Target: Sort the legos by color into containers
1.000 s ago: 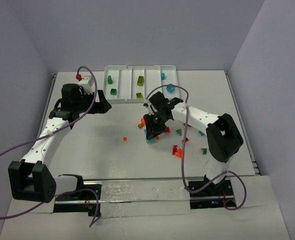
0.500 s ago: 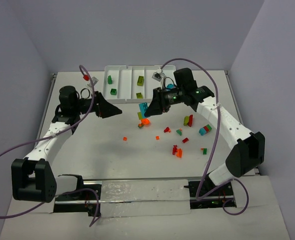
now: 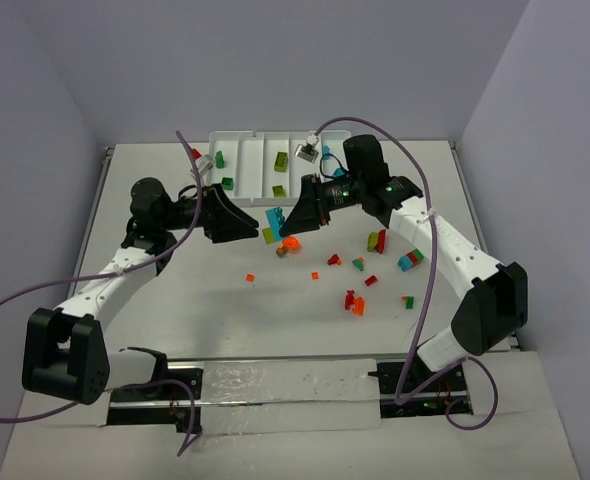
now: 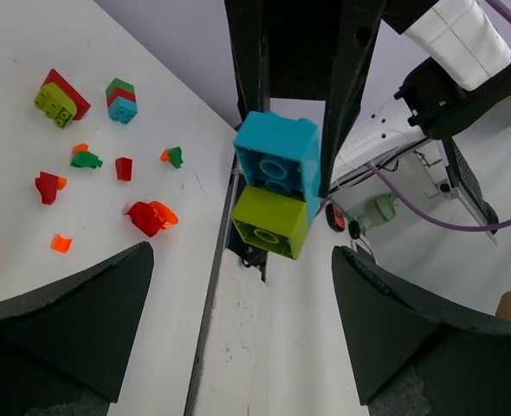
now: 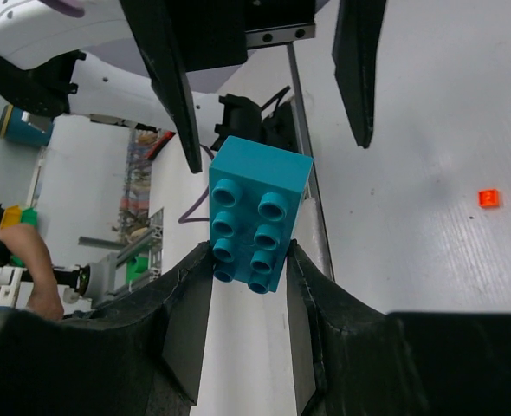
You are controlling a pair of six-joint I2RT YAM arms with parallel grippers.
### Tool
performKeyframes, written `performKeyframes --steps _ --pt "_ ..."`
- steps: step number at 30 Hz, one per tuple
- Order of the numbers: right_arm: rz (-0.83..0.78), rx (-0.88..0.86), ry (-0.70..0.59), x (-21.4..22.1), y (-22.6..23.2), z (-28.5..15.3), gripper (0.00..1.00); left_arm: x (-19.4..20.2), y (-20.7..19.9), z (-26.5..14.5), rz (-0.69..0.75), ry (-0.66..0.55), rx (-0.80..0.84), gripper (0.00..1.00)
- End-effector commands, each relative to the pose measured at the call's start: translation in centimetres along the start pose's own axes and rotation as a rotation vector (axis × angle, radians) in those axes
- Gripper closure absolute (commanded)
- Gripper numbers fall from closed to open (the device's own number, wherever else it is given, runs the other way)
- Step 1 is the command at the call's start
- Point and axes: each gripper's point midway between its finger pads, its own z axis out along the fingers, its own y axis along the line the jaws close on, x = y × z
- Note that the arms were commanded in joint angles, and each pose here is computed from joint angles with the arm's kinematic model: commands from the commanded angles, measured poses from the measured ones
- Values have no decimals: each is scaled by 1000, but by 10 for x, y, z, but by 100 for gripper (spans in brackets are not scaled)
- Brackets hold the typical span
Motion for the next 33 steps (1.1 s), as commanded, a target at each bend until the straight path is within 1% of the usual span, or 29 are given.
performKeyframes --steps 1,4,5,8,9,11,13,21,24,28,33 --pt "-84 -93 -14 -6 37 -4 100 -6 -13 4 34 -6 56 7" --pt "-75 -107 -9 -3 40 -2 100 -4 -17 5 14 0 79 8" --pt "-76 -109 -10 -3 40 -2 100 -5 -20 5 34 -3 92 9" --pt "-69 -119 -8 -3 40 -1 100 0 -28 6 25 1 129 10" --pt "-71 -122 -10 -4 40 -1 100 1 -31 6 5 2 140 10" --pt "-60 -136 -9 -4 43 0 100 2 -41 5 44 -4 188 10" --pt "-59 -140 -11 -4 43 0 100 4 -46 5 31 0 207 11" --pt "-55 -170 -10 -2 50 0 100 4 -48 8 18 -4 221 15" --pt "-56 -176 -10 -2 51 0 100 3 -48 9 11 -4 217 18" --pt "-62 -182 -9 -3 53 1 100 3 -45 11 -6 0 206 30" --pt "-61 -180 -7 -3 52 2 100 5 -45 14 -13 13 206 42"
